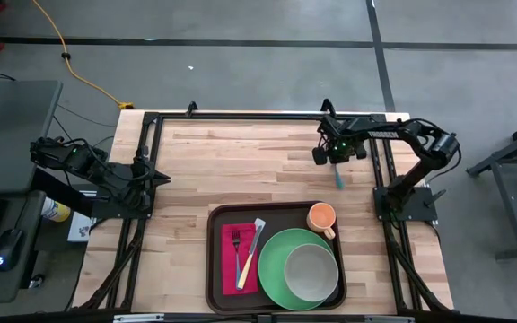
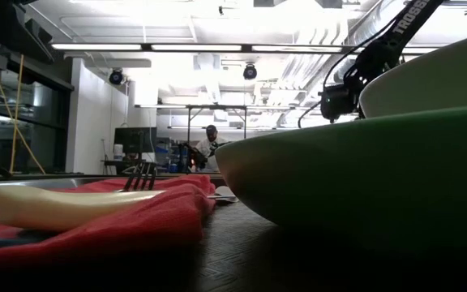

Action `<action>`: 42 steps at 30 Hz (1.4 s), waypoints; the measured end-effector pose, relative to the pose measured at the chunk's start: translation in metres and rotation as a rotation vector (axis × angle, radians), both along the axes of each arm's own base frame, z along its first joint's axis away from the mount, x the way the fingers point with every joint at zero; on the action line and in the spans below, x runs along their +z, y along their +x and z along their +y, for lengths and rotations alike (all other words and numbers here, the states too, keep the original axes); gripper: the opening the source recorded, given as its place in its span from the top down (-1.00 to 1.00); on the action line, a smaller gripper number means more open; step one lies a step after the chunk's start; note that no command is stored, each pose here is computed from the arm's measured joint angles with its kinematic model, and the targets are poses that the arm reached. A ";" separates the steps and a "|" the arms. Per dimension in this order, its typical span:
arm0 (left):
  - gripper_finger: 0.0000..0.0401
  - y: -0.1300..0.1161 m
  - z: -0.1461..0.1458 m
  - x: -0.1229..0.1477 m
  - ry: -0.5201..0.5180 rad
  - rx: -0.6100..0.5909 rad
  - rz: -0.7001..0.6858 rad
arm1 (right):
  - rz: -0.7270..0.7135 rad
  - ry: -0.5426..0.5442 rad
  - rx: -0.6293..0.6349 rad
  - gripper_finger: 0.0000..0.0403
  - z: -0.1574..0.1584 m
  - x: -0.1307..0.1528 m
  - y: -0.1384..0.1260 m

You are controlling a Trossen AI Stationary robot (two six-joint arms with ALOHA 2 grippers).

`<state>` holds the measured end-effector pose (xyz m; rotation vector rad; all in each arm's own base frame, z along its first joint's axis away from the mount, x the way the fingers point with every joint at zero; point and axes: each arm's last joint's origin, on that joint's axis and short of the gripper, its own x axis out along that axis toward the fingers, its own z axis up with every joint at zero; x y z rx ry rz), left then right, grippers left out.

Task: Set up tray
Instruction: Put the blue spoon on the red napkin to the left of the blue fork

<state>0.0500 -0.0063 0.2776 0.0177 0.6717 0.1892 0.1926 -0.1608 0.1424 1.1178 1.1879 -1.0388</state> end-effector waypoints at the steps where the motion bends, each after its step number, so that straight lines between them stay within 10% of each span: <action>1: 0.67 0.000 0.000 0.000 0.000 0.000 0.000 | -0.009 0.014 0.010 1.00 0.003 0.005 0.000; 10: 0.67 0.000 0.000 0.000 0.007 -0.004 0.002 | 0.049 -0.025 0.064 1.00 0.023 0.076 -0.012; 22: 0.67 0.000 0.000 0.000 0.007 -0.004 0.001 | 0.061 0.114 0.129 1.00 0.125 0.154 -0.029; 42: 0.67 0.000 0.000 0.000 0.030 -0.022 0.007 | -0.370 -0.018 0.284 1.00 0.287 0.184 0.135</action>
